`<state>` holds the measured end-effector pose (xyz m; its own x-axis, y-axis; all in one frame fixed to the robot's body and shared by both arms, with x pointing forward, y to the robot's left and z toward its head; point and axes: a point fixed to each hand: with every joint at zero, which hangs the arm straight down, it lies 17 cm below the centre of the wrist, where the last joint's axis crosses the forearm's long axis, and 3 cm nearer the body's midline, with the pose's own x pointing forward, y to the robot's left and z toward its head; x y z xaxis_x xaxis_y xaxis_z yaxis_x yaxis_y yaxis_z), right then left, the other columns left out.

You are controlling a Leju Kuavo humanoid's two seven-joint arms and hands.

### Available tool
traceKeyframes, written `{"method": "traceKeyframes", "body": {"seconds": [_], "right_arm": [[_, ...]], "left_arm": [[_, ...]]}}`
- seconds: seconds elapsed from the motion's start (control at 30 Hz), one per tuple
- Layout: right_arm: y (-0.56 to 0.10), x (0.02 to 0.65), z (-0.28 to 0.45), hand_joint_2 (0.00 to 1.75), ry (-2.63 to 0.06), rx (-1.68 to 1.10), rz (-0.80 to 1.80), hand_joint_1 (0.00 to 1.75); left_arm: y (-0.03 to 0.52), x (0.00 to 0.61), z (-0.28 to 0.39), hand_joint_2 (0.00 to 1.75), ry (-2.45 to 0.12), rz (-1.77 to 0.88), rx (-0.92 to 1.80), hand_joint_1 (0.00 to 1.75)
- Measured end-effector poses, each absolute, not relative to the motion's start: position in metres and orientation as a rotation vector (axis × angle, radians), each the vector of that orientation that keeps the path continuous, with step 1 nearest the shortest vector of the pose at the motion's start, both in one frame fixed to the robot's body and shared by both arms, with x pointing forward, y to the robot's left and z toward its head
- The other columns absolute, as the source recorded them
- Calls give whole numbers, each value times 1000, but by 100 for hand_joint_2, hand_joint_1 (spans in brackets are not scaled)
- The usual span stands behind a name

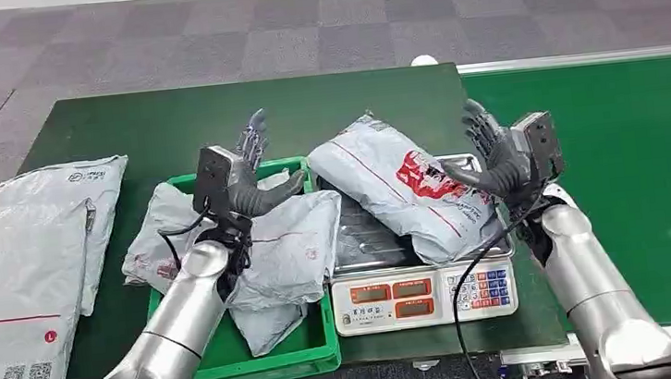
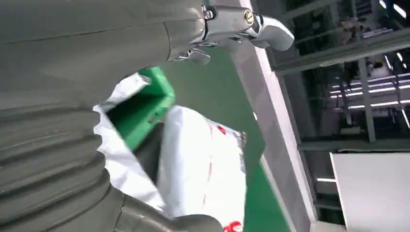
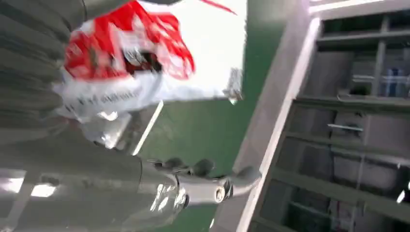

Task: Moved the parcel from conveyor to table for the left to box.

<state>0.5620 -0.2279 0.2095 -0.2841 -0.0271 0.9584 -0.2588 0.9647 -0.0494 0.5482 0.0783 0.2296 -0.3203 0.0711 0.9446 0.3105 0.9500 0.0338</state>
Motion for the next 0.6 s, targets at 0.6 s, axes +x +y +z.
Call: {"method": "traceKeyframes", "body": {"seconds": [0.6], "right_arm": [[-269, 587, 182, 175, -1767, 110, 25, 0]], "left_arm": [[28, 555, 249, 175, -1907, -455, -150, 0]]}}
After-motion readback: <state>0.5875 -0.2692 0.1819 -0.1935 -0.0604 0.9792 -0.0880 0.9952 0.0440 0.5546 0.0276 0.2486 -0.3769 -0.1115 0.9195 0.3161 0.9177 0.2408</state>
